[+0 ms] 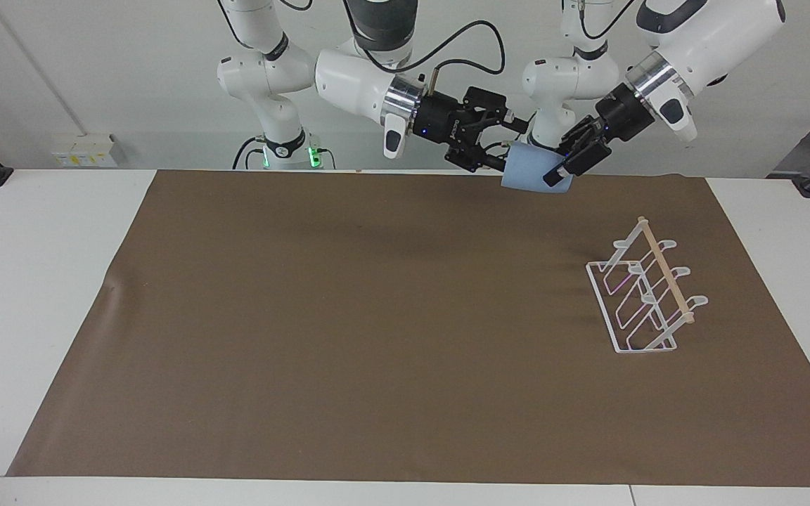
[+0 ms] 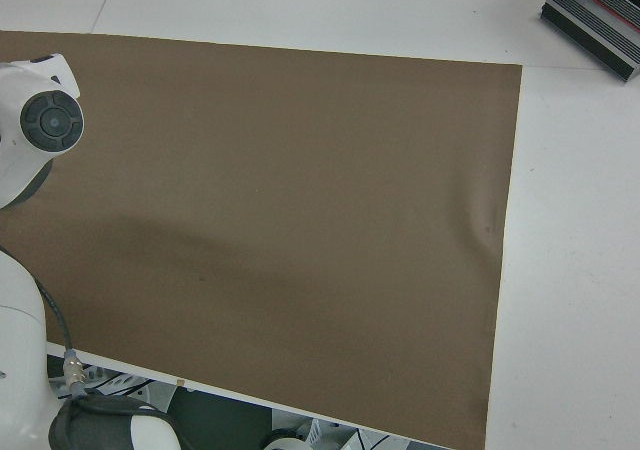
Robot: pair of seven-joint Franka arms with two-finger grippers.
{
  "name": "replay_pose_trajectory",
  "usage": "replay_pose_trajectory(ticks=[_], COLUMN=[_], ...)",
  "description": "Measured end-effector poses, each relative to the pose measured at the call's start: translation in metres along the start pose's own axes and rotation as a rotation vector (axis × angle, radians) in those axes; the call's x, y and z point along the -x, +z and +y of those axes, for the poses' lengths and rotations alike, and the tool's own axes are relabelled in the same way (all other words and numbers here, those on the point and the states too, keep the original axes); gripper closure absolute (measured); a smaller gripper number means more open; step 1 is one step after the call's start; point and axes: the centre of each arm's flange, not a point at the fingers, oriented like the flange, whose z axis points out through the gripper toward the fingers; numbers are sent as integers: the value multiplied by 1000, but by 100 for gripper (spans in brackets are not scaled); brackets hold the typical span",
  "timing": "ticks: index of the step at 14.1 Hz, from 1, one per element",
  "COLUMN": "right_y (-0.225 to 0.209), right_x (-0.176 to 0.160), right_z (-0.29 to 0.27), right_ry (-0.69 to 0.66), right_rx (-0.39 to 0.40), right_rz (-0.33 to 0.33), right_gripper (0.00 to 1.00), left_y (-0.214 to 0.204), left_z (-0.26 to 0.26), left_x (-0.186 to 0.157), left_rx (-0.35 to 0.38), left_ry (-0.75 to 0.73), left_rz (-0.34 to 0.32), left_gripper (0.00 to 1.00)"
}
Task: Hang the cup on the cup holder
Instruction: 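Grasp the cup with the left gripper while the right gripper releases, then lower the cup onto a rack peg with the left gripper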
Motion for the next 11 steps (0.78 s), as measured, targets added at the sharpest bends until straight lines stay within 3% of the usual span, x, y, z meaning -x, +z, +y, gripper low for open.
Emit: replay_pose_trajectory(ticks=[2, 5, 8, 11], right_y=[-10, -41, -72, -103], right_x=[-18, -52, -74, -89], right_z=[15, 56, 83, 106], right_ry=[-258, -570, -719, -826], right_rx=[119, 273, 390, 592], right_rz=[-64, -231, -390, -555], right_gripper=[0, 0, 0, 0], left_y=[-1, -3, -6, -7], left_z=[-1, 1, 4, 5], left_x=[-10, -21, -37, -55], left_rx=[-43, -80, -90, -107], left_ry=[56, 139, 213, 296], left_rz=[133, 292, 424, 577], left_gripper=[24, 24, 24, 24])
